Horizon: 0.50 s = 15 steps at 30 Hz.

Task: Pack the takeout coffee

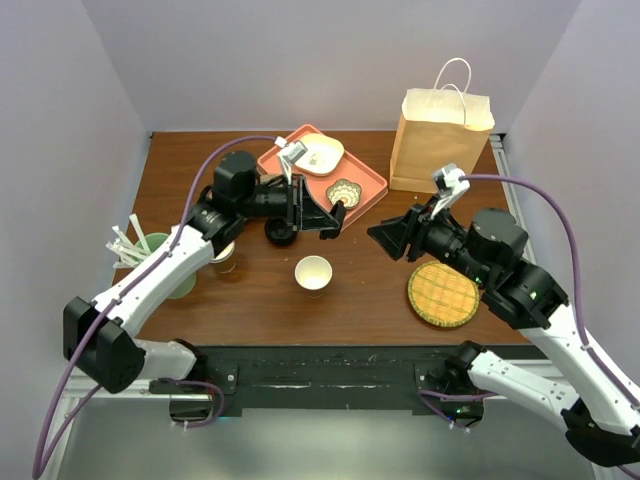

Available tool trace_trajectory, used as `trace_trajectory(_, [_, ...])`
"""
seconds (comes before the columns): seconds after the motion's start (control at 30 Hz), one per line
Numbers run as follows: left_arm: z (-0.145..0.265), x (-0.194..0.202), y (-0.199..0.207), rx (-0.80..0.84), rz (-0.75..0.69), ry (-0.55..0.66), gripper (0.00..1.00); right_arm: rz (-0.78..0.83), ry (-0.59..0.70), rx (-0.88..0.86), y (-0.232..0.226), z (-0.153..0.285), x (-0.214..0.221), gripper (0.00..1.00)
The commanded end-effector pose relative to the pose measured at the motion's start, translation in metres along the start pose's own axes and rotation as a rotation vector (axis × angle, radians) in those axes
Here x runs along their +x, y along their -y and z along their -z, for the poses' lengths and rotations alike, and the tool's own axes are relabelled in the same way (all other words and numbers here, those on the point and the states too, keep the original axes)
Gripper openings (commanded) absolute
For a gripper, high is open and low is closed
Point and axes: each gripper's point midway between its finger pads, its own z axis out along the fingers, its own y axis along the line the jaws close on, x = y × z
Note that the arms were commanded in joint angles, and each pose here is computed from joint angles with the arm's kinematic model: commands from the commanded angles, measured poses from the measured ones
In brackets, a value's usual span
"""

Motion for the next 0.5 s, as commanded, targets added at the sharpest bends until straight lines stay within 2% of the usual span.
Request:
trace_trajectory(0.0, [0.024, -0.024, 0.064, 0.275, 0.08, 0.12, 0.07, 0.055, 0.165, -0.167, -0.031, 0.012, -0.032, 0.45])
trace_trajectory(0.03, [0.028, -0.031, 0.074, 0.312, 0.046, 0.162, 0.07, 0.045, 0.181, -0.179, -0.032, 0.009, -0.032, 0.45])
trace_trajectory(0.1, [0.033, -0.034, 0.082, 0.339, 0.096, 0.194, 0.07, 0.007, 0.191, -0.257, -0.046, 0.006, -0.034, 0.44])
trace_trajectory(0.23, [0.04, -0.043, 0.093, 0.401, 0.117, 0.258, 0.07, -0.095, 0.175, -0.306, -0.056, -0.005, -0.033, 0.42])
trace_trajectory(0.47, [0.044, -0.05, 0.096, 0.452, 0.21, 0.317, 0.09, -0.122, 0.121, -0.233, -0.044, -0.029, -0.027, 0.39])
